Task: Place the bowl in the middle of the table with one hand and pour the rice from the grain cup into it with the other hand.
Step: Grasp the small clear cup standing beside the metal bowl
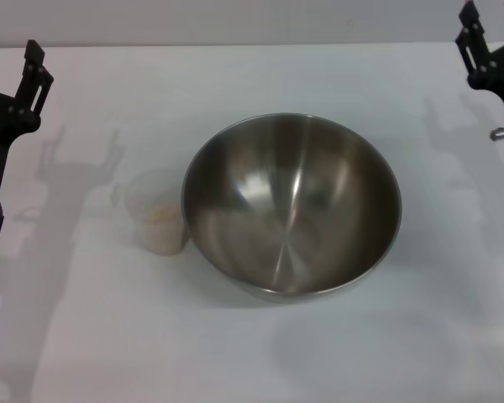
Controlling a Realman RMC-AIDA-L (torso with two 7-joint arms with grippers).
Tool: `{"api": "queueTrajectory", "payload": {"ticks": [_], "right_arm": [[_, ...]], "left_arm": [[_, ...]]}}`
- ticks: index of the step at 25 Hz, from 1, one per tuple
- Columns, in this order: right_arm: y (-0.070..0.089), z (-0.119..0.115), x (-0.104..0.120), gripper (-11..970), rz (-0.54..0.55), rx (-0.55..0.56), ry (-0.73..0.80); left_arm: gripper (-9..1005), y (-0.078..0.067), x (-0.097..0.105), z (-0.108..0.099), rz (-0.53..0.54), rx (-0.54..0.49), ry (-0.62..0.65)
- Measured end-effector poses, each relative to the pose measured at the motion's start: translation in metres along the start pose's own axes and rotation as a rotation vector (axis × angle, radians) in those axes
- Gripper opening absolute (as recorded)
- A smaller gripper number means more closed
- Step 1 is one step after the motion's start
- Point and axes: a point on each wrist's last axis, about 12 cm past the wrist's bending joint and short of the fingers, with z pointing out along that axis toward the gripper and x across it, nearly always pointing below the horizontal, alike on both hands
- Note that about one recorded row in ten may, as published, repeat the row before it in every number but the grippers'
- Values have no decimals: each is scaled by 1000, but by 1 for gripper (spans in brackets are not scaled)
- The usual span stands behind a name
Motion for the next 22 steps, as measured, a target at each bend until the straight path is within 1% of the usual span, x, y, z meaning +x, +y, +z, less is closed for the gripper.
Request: {"api": "queueTrajectory", "payload": {"ticks": [3, 8, 13, 15, 16, 17, 19, 20, 22], "right_arm": [[-4, -5, -1, 502, -7, 12, -16], [-9, -9, 1, 672, -15, 28, -5], [-14, -11, 4, 684, -29, 44, 14], [-17, -11, 4, 684, -34, 52, 16], [-19, -11, 4, 684, -38, 60, 16], [-20, -11, 4, 684, -40, 68, 14], [-24, -11, 3, 684, -43, 86, 9], [-29, -11, 2, 684, -45, 110, 3], [-30, -11, 1, 684, -45, 119, 2]], "left_arm": [[814, -1, 0, 0, -2, 5, -2], [814, -1, 0, 0, 2, 10, 4], [814, 1, 1, -2, 12, 19, 12], [814, 3, 2, -16, 19, 39, 25], [814, 3, 2, -16, 19, 39, 25], [814, 5, 2, -25, 20, 40, 28], [814, 5, 2, -25, 20, 40, 28], [814, 5, 3, -48, 25, 49, 46], [814, 4, 4, -57, 39, 71, 62]]}}
